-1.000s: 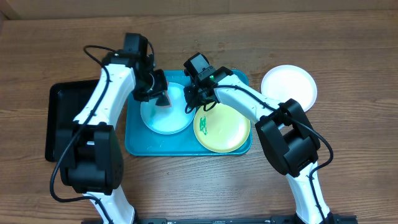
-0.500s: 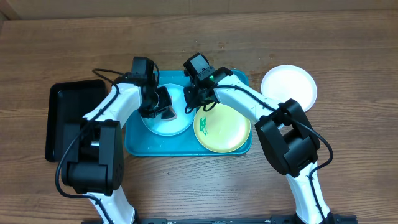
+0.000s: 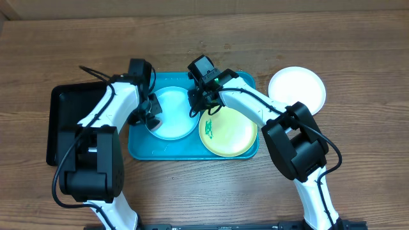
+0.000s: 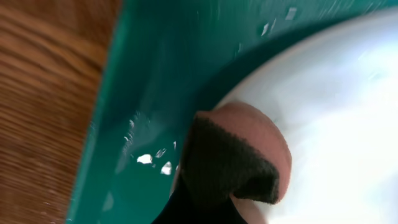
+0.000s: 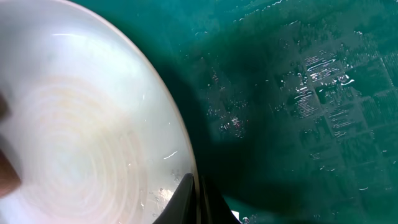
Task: Clean dirty plates on tray and stack at the side
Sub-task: 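Bring the sponge in the left gripper onto the light-blue plate and scrub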
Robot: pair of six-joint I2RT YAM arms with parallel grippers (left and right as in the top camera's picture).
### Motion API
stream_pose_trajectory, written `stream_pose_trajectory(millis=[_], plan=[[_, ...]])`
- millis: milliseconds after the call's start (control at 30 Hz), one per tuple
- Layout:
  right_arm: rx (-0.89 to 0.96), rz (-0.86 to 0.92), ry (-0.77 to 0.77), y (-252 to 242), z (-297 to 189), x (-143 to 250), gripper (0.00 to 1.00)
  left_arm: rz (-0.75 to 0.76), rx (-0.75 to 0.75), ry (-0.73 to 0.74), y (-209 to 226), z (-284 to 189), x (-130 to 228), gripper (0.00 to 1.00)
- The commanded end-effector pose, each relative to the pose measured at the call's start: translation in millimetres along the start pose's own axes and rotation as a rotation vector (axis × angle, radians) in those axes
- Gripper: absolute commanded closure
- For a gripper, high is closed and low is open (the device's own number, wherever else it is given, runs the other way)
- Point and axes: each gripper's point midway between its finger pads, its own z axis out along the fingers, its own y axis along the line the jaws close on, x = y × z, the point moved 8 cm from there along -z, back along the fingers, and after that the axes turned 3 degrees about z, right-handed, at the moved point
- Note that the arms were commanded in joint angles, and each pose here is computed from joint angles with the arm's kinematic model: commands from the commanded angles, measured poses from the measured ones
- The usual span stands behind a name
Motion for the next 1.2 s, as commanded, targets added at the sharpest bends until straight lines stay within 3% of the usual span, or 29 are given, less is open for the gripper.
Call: stream_pose_trajectory(millis=[0,100,167,500,600,767,867,1033,1167], plan=[[0.016,-0.002,-0.040,-1,-13,-7,0.96,-0.025,0.090,-0.068,-8,-16,-23,0.96],[0.016,-0.002,-0.041,-1,-13,-8,0.96,0.018,0.317,-0.052,-34,-19,-25,0.96],[0.016,-0.002,-0.043,0,-13,-8,0.96,0.035,0.379,-0.054,-42,-20,-24,0.96],[0.015,-0.003,-0.045,0,-13,-8,0.96,0.105,0.390,-0.023,-62,-2,3,0.96],[0.015,-0.003,-0.044,0,-13,-8,0.96,0.092,0.275,-0.078,-50,11,3,0.96],[0.016,-0.002,-0.041,-1,-13,-8,0.96,0.054,-0.091,-0.253,-15,18,-10,0.96],[0.016,-0.002,-0.040,-1,-13,-7,0.96,0.062,-0.211,-0.316,-5,15,-16,0.96],[0.019,-0.002,-0.034,-1,-13,-6,0.96,0.163,-0.324,-0.362,2,6,-24,0.96],[0.019,-0.001,-0.035,-1,-13,-7,0.96,0.160,-0.280,-0.383,-5,-18,-34,0.96]])
